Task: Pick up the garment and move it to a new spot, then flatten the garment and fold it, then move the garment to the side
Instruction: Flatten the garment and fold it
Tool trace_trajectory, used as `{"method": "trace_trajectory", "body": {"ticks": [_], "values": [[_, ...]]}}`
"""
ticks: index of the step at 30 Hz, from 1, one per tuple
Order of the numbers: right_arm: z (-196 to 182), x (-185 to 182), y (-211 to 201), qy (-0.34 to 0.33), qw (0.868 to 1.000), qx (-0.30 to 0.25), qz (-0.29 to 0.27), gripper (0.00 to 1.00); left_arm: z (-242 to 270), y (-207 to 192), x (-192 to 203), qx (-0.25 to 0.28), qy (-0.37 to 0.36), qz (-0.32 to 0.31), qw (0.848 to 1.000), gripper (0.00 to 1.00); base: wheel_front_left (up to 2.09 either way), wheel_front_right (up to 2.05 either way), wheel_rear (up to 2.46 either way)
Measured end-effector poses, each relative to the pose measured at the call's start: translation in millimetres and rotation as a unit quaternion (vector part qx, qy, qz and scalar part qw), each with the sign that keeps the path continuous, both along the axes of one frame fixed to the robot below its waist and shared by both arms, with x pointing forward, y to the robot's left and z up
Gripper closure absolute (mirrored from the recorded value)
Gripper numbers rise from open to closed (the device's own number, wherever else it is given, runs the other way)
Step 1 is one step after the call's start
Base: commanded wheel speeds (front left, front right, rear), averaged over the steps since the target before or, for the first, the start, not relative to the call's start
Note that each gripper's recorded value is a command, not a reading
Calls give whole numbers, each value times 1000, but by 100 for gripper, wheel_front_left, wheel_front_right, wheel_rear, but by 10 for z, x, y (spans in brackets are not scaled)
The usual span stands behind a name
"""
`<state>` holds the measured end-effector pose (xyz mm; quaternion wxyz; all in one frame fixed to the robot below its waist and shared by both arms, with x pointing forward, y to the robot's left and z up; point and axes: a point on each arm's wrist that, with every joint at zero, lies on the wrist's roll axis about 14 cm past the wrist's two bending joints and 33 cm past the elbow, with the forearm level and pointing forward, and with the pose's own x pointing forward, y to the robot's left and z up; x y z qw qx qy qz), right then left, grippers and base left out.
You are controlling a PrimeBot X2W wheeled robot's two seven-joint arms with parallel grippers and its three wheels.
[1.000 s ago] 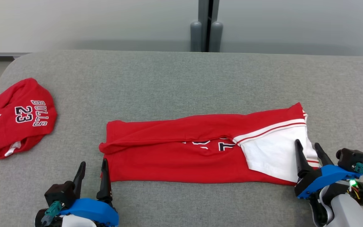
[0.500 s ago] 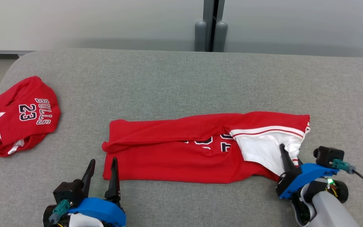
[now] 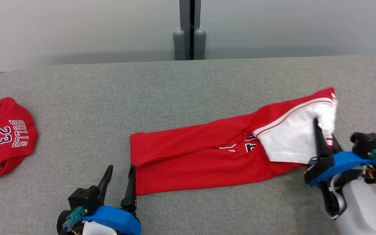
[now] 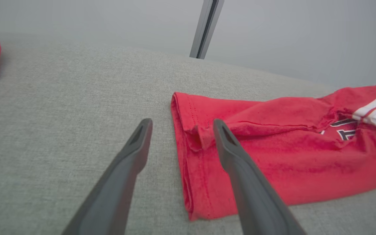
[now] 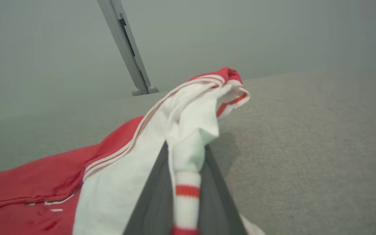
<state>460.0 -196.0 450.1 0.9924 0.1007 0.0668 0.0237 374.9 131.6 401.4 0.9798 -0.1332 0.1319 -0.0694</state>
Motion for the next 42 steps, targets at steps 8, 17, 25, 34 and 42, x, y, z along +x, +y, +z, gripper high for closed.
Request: {"method": "trace_trajectory", "body": {"ticks": [8, 17, 25, 34, 42], "values": [[317, -79, 1269, -39, 984, 43, 167, 100, 39, -16, -68, -7, -1, 3, 1000, 0, 0, 0, 0], [226, -247, 2292, -1, 953, 54, 299, 100, 76, 362, -321, 0, -1, 66, 998, 0, 0, 0, 0], [43, -285, 2798, 28, 934, 63, 351, 0, -10, 695, -581, 8, 19, 127, 992, 0, 0, 0, 0], [336, 53, 2404, -32, 957, 89, 273, 0, 18, 643, -476, 16, 12, 118, 993, 0, 0, 0, 0], [315, 107, 1099, -62, 992, 29, 104, 0, 212, 471, -186, 53, -26, 87, 994, 0, 0, 0, 0]]}}
